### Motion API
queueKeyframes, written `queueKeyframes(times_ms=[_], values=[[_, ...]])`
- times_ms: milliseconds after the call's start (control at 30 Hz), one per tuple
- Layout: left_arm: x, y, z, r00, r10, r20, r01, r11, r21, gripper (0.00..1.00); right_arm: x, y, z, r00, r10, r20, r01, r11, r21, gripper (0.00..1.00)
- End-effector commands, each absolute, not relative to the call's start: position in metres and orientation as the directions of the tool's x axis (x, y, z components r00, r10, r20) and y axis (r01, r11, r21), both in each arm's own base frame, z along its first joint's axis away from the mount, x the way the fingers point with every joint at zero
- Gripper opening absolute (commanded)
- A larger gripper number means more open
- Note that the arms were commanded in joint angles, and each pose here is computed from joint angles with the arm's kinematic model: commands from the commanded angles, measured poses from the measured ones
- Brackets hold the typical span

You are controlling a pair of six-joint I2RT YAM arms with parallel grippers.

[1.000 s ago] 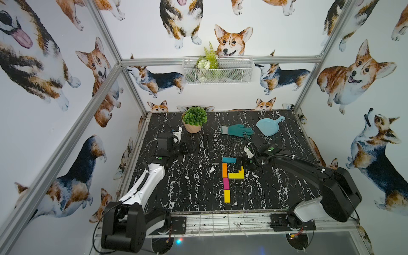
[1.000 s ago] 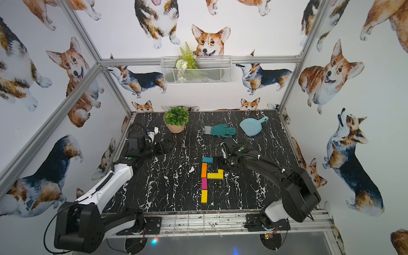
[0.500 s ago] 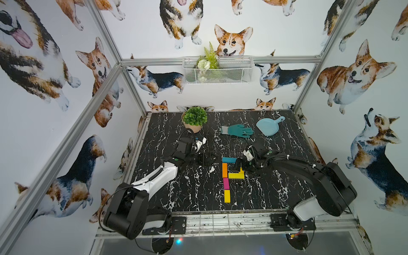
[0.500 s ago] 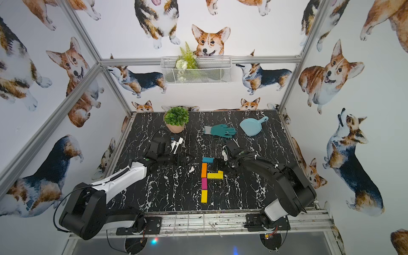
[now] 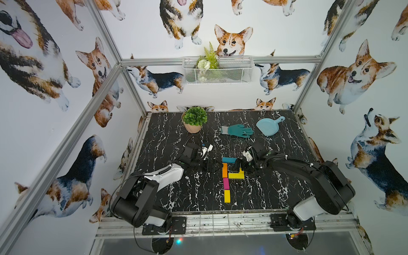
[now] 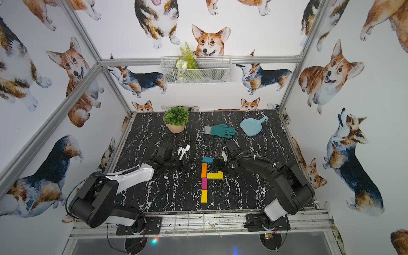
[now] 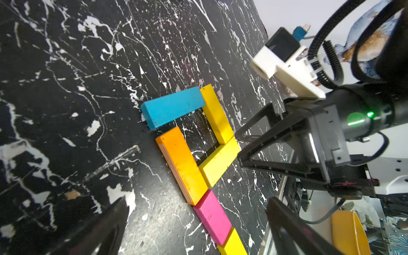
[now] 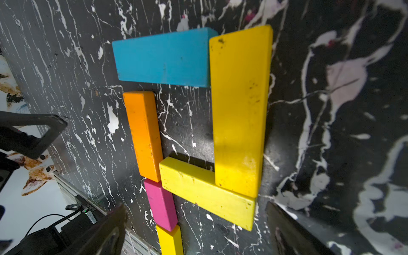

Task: Assemble the letter p with building blocks
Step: Adjust the building block at the center of the board.

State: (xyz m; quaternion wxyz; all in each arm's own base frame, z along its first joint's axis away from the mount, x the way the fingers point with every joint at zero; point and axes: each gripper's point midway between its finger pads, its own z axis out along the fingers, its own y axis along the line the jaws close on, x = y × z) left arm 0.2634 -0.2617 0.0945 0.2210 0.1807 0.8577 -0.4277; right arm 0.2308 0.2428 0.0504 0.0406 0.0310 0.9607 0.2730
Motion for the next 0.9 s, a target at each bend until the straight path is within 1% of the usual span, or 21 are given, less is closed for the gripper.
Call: queueKeyframes(times_ms=[0, 867], values=[[0.2663, -0.2690, 0.1024, -0.824, 0.120, -0.553, 0.524, 0.530, -0.666, 1.00, 0.2338, 0.2465, 0.0523, -0.993, 0.098, -0.059, 0.051, 0.838, 0.543, 1.00], [0.2676, -0.2678, 0.1015, -0.822, 0.124, -0.555, 0.525, 0.542, -0.656, 1.00, 0.2360, 0.2555, 0.0518, -0.996, 0.088, -0.029, 0.057, 0.828, 0.558, 1.00]])
